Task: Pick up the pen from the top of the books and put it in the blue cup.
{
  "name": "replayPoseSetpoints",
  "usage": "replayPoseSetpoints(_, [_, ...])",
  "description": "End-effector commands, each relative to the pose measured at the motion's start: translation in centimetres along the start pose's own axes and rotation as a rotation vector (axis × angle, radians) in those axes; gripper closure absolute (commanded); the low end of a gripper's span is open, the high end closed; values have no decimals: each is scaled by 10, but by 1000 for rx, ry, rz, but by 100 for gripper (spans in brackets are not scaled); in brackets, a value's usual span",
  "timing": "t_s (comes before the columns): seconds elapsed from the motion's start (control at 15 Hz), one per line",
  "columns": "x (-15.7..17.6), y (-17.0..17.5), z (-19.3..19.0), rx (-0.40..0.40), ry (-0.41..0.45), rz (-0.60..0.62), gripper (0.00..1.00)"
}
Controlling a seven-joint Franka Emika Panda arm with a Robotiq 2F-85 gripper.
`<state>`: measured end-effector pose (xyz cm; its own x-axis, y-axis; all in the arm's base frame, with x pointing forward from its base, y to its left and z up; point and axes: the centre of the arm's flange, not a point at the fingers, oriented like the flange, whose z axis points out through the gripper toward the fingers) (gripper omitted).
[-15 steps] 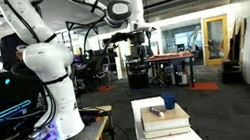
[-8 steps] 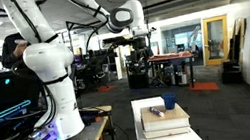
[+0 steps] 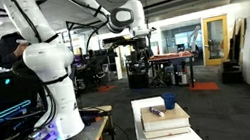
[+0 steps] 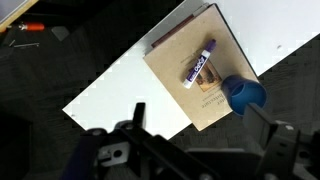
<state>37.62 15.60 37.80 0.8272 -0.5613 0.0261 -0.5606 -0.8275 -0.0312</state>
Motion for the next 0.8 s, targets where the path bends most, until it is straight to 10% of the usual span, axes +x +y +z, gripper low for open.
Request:
replayPoseSetpoints(0.0, [8, -4, 10, 3, 22, 65, 0])
replayPoseSetpoints(0.73, [30, -2, 51, 25, 70, 259, 0])
